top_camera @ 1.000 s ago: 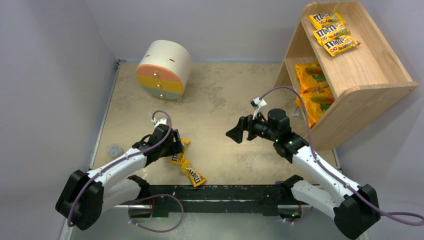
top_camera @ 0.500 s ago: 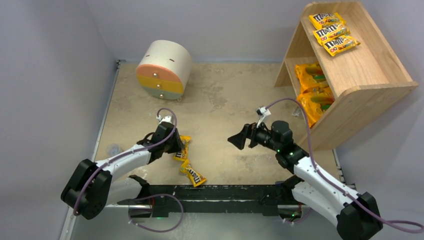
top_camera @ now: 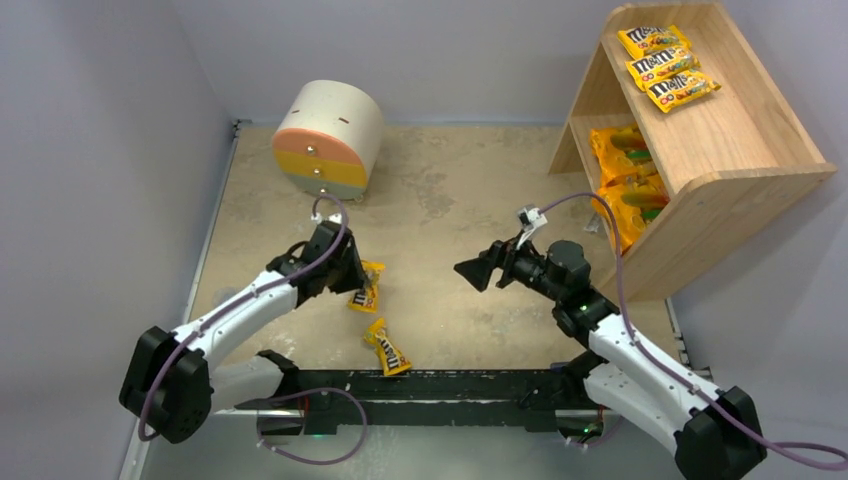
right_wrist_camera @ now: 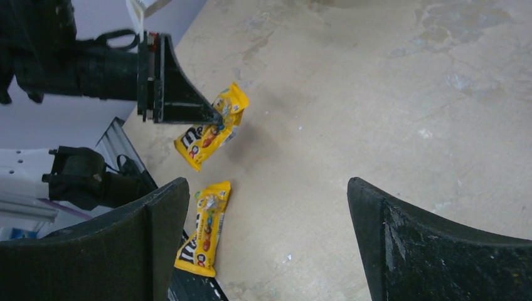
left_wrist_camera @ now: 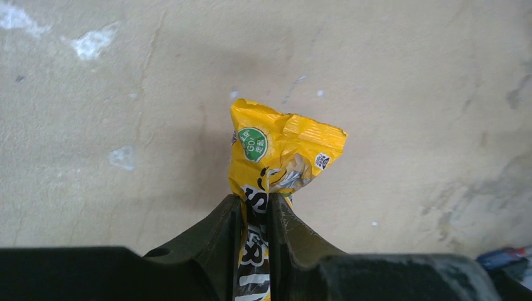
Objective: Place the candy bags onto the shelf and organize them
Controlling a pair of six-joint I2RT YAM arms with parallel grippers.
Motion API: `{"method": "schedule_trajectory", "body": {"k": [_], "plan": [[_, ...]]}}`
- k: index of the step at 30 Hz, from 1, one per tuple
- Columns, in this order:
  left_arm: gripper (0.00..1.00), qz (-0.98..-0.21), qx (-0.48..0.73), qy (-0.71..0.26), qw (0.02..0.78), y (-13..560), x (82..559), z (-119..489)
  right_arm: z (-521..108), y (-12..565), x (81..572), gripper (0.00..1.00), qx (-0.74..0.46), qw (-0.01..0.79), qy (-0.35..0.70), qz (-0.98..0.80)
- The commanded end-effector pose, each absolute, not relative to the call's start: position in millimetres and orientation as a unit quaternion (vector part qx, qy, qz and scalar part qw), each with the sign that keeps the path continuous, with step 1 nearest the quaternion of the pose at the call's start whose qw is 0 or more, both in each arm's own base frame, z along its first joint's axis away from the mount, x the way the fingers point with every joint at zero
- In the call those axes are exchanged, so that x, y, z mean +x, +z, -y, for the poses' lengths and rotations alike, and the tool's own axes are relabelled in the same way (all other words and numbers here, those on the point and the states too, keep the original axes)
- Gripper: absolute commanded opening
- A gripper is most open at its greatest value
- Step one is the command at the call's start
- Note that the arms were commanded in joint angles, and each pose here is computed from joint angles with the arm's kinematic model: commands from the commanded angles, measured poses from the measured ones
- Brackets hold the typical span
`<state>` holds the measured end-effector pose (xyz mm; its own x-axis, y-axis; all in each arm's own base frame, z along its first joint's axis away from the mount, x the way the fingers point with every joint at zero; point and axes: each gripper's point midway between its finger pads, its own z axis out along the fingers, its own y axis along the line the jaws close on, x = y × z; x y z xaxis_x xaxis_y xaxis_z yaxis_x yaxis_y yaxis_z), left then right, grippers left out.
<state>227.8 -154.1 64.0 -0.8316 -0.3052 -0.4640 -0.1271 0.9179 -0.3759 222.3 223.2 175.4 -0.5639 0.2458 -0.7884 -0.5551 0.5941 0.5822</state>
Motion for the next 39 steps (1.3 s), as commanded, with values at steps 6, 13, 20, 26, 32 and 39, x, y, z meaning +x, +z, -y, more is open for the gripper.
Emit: {"method": "schedule_trajectory", "body": {"k": [6,13,20,26,32,39], "plan": [[0.09,-0.966,-0.087,-0.213,0.119,93.3,212.0,195.2,-279.3,206.6,182.5,0.98,-0.277,0.497,0.393,-0.722],[0.06,-0.98,-0.079,-0.179,0.023,95.5,206.8,202.4,-349.1,183.4,143.7,0.98,-0.476,0.557,0.191,-0.653],[0.03,-0.981,-0.086,-0.177,-0.004,100.5,204.2,206.5,-391.1,173.4,121.5,0.97,-0.595,0.568,0.102,-0.559],[0.03,-0.98,-0.086,-0.18,-0.009,95.7,193.9,202.9,-403.4,164.1,122.4,0.95,-0.612,0.576,0.094,-0.534],[0.03,-0.98,-0.087,-0.176,-0.023,89.6,184.3,199.5,-419.3,143.8,122.3,0.89,-0.645,0.553,0.073,-0.523],[0.03,-0.98,-0.085,-0.176,-0.029,88.6,179.6,197.6,-425.4,129.2,129.5,0.77,-0.665,0.538,0.036,-0.517]]}}
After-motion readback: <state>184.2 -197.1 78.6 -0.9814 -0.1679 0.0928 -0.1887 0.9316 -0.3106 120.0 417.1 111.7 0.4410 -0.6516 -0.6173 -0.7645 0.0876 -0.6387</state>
